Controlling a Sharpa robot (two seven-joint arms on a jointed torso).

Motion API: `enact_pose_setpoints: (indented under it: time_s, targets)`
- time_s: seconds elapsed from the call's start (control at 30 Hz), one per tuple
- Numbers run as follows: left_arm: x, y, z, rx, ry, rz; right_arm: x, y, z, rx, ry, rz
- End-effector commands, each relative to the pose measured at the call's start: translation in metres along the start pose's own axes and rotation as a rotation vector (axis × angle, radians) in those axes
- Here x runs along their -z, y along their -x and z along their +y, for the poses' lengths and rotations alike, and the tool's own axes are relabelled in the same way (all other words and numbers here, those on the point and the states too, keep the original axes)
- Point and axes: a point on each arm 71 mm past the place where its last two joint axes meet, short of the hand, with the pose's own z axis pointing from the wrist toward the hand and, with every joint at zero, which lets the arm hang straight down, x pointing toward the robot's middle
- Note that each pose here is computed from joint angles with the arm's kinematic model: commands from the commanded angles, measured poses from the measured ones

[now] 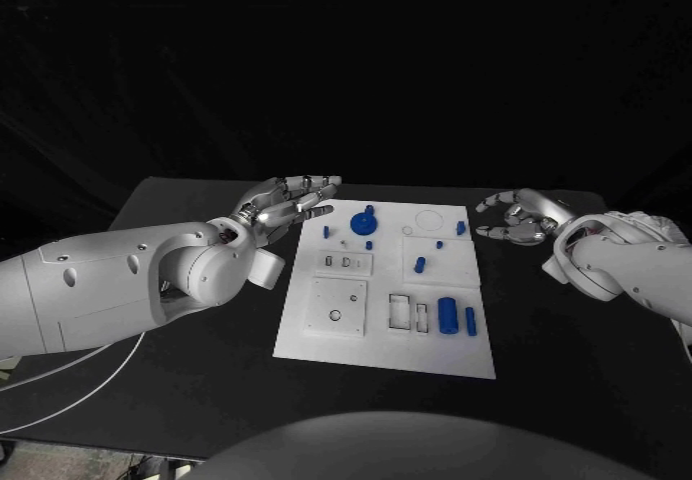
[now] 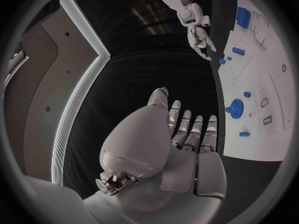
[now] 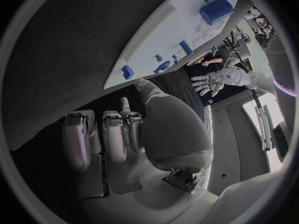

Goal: Assemble the parts on the task board

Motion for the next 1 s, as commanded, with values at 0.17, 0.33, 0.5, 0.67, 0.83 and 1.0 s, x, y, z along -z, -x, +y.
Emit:
enact_pose_setpoints:
  time_s: [0.17,0.33,0.5,0.67,0.83,1.0]
  targets:
    - [0.0003,-0.0020,-0.0004,0.004,-0.009,0.019,-0.004,-0.011,0.001,-0.019,0.017,0.037]
    - [0.0006,-0.0020,0.0002,0.005,-0.008,0.020,-0.007,-0.016,0.001,-0.021,0.012,0.046]
    - [0.0007,-0.0023,0.0007,0.007,-0.006,0.022,-0.009,-0.019,0.000,-0.023,0.006,0.052]
    - [0.0012,-0.0018,0.0009,0.007,-0.005,0.022,-0.011,-0.022,0.000,-0.028,0.005,0.051]
    - [0.0019,-0.0011,0.0013,0.007,-0.002,0.021,-0.014,-0.023,0.000,-0.028,0.002,0.046]
    - [0.0018,-0.0016,0.0018,0.008,0.001,0.023,-0.015,-0.023,-0.001,-0.026,-0.003,0.047]
